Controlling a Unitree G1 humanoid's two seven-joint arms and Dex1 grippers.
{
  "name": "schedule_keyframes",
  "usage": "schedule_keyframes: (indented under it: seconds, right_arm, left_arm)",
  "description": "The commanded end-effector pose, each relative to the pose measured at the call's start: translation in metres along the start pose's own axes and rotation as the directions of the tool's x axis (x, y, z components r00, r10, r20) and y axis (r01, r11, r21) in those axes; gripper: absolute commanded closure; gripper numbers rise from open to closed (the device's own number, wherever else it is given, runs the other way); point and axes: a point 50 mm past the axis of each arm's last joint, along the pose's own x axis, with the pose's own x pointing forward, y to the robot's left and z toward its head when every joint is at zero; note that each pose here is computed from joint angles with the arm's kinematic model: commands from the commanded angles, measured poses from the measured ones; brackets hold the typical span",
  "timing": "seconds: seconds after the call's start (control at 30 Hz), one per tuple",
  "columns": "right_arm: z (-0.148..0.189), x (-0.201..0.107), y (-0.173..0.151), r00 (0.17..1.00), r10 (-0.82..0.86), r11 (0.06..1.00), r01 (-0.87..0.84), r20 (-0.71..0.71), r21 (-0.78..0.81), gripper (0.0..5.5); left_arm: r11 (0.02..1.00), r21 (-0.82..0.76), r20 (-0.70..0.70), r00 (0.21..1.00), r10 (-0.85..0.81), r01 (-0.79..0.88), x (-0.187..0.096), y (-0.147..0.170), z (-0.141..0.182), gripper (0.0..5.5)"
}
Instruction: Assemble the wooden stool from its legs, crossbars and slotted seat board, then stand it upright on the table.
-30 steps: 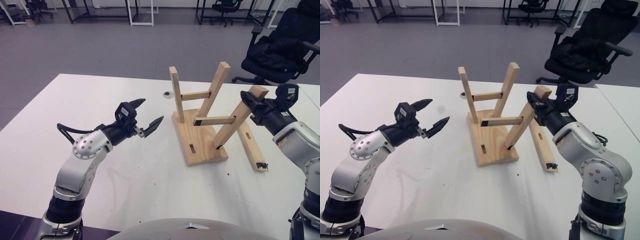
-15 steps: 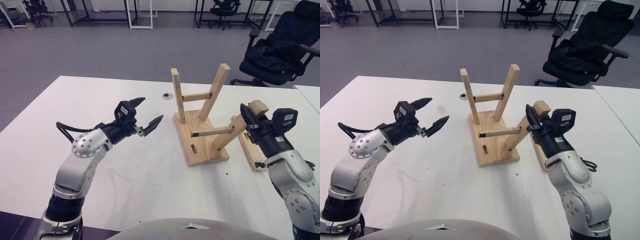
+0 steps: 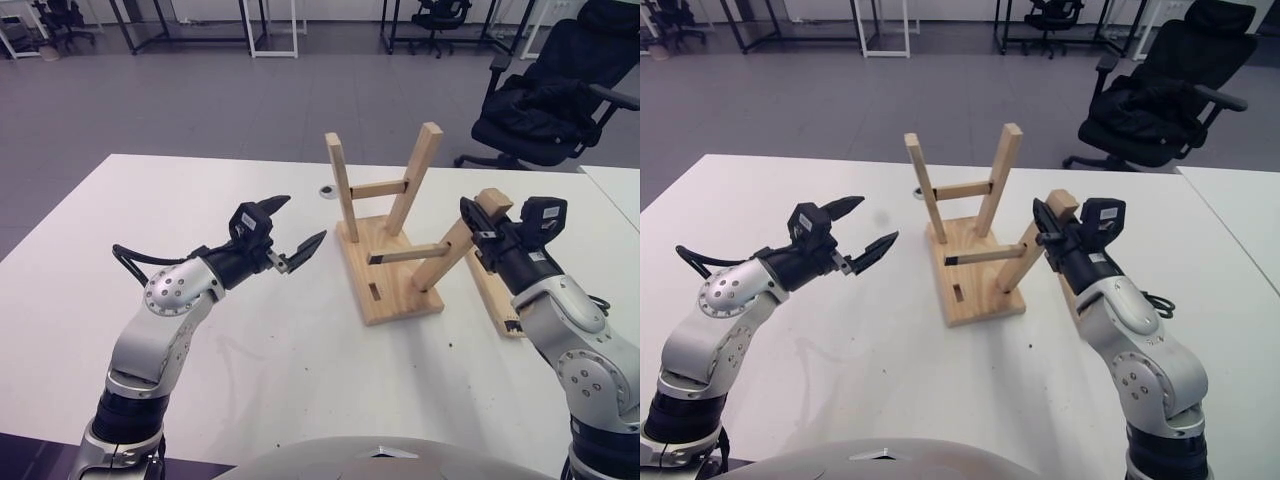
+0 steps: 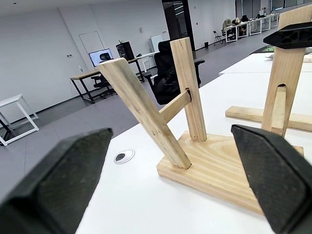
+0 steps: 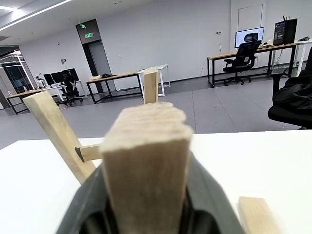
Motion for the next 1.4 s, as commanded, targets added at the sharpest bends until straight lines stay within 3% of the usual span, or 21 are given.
schedule_keyframes:
  seconds: [0.03, 0.17, 0.2, 0.47, 0.6, 0.77, 0.83, 0.9, 1.0, 1.1, 1.23, 1.4]
  right_arm:
    - [-0.060, -0.005, 0.003, 0.925, -0.019, 1.000, 0.027, -0.379, 0.014, 4.47]
    - [-0.031, 0.005, 0.006, 0.972, -0.026, 0.999, 0.019, -0.235, -0.033, 4.47]
    - [-0.022, 0.008, 0.008, 0.981, -0.020, 0.999, 0.011, -0.195, -0.042, 4.10]
    - [0.017, 0.019, 0.025, 0.998, 0.056, 0.998, -0.056, 0.001, -0.037, 2.77]
    - [0.029, 0.021, 0.018, 0.998, 0.035, 0.999, -0.033, 0.054, -0.039, 2.07]
    - [0.087, 0.016, 0.015, 0.943, 0.183, 0.983, -0.176, 0.277, -0.051, 0.97]
    - [0.111, 0.010, 0.003, 0.906, 0.184, 0.980, -0.199, 0.382, 0.000, 0.56]
    - [0.119, 0.007, -0.028, 0.907, 0.057, 0.992, -0.100, 0.416, 0.082, 0.25]
    - [0.098, 0.004, -0.074, 0.938, -0.156, 0.984, 0.120, 0.310, 0.132, 0.12]
    - [0.034, 0.001, -0.100, 0.964, -0.266, 0.962, 0.266, -0.001, 0.059, 0.12]
    - [-0.042, -0.016, -0.095, 0.915, -0.212, 0.973, 0.229, -0.342, 0.010, 0.12]
    - [-0.077, -0.032, -0.104, 0.836, -0.278, 0.960, 0.246, -0.474, -0.130, 0.12]
  left_arm:
    - [1.000, 0.023, -0.015, 1.000, 0.001, -0.001, 0.002, 0.002, 0.000, 1.01]
    - [1.000, 0.026, -0.013, 1.000, -0.002, 0.003, 0.004, 0.002, 0.000, 1.01]
    - [1.000, 0.027, -0.013, 1.000, -0.003, 0.004, 0.004, 0.002, 0.000, 1.01]
    - [0.999, 0.037, -0.012, 1.000, 0.007, -0.006, 0.005, 0.003, 0.000, 1.01]
    - [0.999, 0.041, -0.007, 1.000, 0.008, -0.007, 0.007, 0.004, 0.000, 1.01]
    - [0.999, 0.041, -0.004, 1.000, 0.009, -0.009, 0.007, 0.005, -0.002, 1.01]
    - [0.999, 0.041, -0.002, 1.000, 0.007, -0.007, 0.008, 0.005, -0.001, 1.01]
    - [0.999, 0.041, -0.002, 1.000, 0.009, -0.009, 0.008, 0.006, -0.002, 1.01]
    - [0.999, 0.041, -0.033, 0.999, 0.006, -0.004, 0.008, 0.007, -0.008, 1.01]
    - [0.999, 0.036, -0.051, 0.999, 0.001, 0.001, 0.008, 0.007, -0.012, 1.01]
    - [0.999, 0.039, -0.054, 0.998, -0.009, 0.011, 0.011, 0.008, -0.012, 1.01]
    - [0.999, 0.042, -0.059, 0.998, -0.025, 0.027, 0.012, 0.008, -0.011, 1.01]
